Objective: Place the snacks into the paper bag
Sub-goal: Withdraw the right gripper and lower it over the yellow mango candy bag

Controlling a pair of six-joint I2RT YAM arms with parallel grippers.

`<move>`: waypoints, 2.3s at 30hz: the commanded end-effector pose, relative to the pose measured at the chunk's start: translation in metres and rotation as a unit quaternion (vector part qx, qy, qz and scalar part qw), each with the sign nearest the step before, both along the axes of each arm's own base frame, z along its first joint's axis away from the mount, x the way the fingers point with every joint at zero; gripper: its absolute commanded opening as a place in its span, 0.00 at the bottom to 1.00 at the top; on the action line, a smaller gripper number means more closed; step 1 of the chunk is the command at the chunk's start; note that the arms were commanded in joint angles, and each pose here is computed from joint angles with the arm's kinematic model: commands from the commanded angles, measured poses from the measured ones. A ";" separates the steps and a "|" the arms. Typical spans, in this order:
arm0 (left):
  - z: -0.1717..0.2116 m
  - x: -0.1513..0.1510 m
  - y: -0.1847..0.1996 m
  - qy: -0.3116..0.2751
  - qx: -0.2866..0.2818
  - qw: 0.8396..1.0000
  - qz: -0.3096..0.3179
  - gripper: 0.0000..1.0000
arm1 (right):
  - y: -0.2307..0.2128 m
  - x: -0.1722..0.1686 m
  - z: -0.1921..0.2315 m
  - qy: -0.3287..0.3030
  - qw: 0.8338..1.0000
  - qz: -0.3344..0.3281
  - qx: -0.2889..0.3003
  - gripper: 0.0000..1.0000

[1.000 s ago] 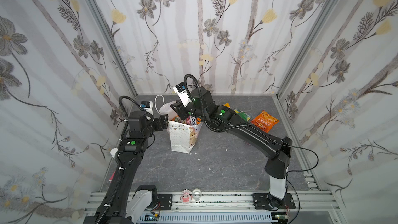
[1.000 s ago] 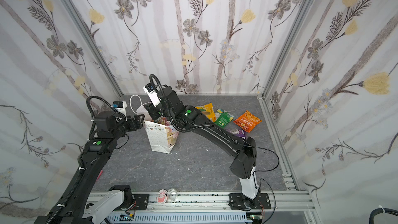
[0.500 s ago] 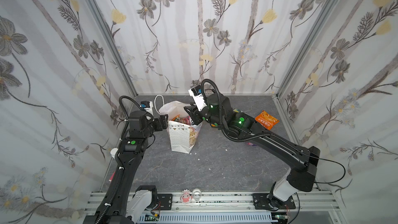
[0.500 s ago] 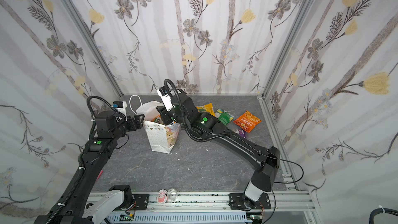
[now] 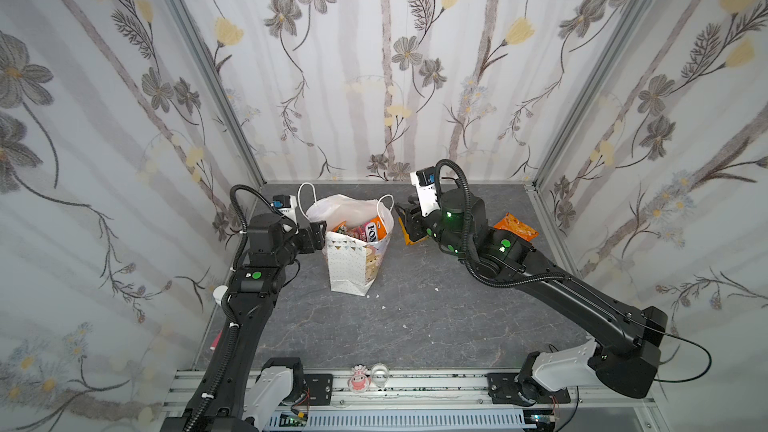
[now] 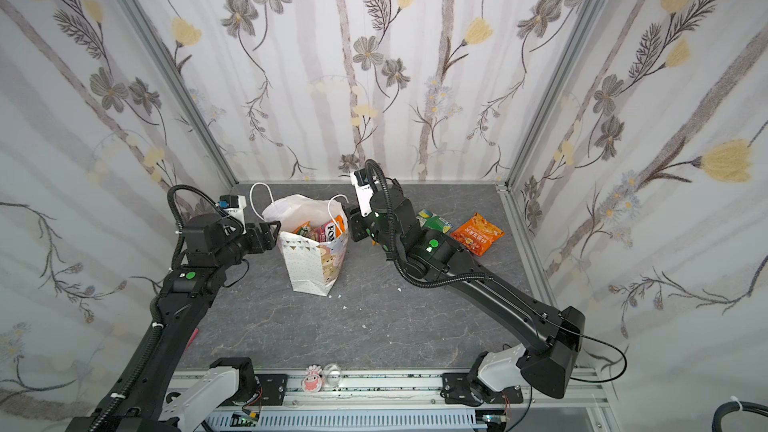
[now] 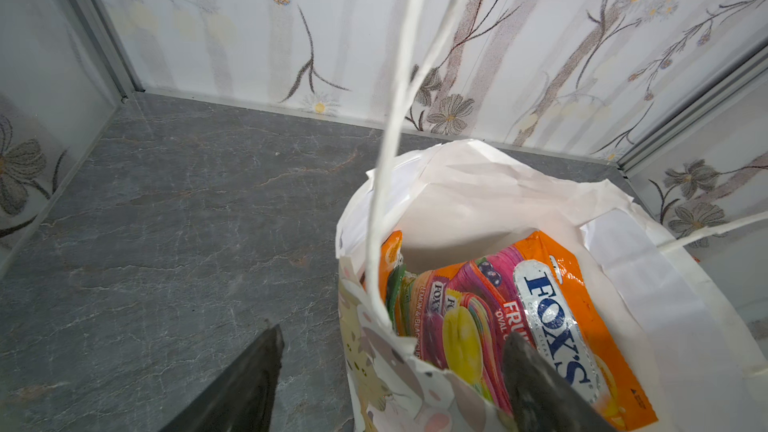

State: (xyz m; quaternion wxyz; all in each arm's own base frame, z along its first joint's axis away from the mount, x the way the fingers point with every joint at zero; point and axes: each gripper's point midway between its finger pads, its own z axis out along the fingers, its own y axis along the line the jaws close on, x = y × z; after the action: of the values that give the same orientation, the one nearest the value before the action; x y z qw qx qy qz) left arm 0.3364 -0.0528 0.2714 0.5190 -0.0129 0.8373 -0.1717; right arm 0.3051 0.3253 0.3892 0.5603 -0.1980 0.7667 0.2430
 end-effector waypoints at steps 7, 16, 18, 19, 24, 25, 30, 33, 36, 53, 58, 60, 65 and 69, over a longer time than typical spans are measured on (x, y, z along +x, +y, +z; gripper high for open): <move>0.012 -0.004 -0.006 -0.015 -0.016 1.000 -0.012 0.84 | -0.070 0.035 -0.036 0.054 0.994 -0.085 -0.034 0.44; 0.003 -0.014 0.000 -0.008 -0.007 1.000 0.002 0.84 | -0.134 0.098 -0.076 0.109 0.983 -0.143 -0.043 0.46; 0.001 -0.013 0.000 -0.005 -0.005 1.000 0.003 0.84 | -0.140 0.111 -0.091 0.125 0.980 -0.149 -0.049 0.48; 0.000 -0.012 0.000 -0.005 -0.006 1.000 0.004 0.84 | -0.144 0.118 -0.100 0.135 0.978 -0.152 -0.052 0.48; 0.004 -0.009 -0.003 -0.006 -0.013 1.000 -0.004 0.85 | -0.155 0.144 -0.152 0.188 0.967 -0.159 -0.067 0.51; 0.005 -0.008 -0.003 -0.006 -0.011 1.000 -0.005 0.85 | -0.155 0.148 -0.160 0.197 0.966 -0.155 -0.068 0.51; 0.010 0.001 -0.001 0.001 -0.011 1.000 0.003 0.86 | -0.147 0.160 -0.207 0.250 0.958 -0.125 -0.071 0.56; 0.011 0.005 0.000 0.001 -0.016 1.000 0.005 0.87 | -0.144 0.168 -0.229 0.266 0.953 -0.118 -0.079 0.57; 0.017 0.008 0.000 -0.001 -0.015 1.000 0.005 0.87 | -0.148 0.176 -0.241 0.268 0.952 -0.122 -0.079 0.57; 0.003 0.007 0.004 0.001 -0.005 1.000 0.011 0.86 | -0.146 0.187 -0.257 0.276 0.954 -0.100 -0.060 0.55; 0.001 0.007 0.011 0.002 0.013 1.000 0.026 0.85 | -0.144 0.184 -0.264 0.275 0.956 -0.085 -0.058 0.55; -0.001 0.007 0.011 0.004 0.014 1.000 0.026 0.85 | -0.143 0.182 -0.266 0.276 0.956 -0.078 -0.055 0.55; -0.001 0.008 0.010 0.007 0.011 1.000 0.022 0.84 | -0.144 0.181 -0.275 0.282 0.955 -0.076 -0.056 0.55; 0.001 0.006 0.009 0.002 0.008 1.000 0.022 0.85 | -0.144 0.182 -0.279 0.279 0.956 -0.074 -0.058 0.56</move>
State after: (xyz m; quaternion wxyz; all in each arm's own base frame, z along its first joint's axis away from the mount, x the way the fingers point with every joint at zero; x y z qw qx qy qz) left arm 0.3410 -0.0452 0.2674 0.5092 -0.0296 0.8454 -0.1584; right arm 0.4832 0.1777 0.1103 0.3170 -0.0854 0.9241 0.1955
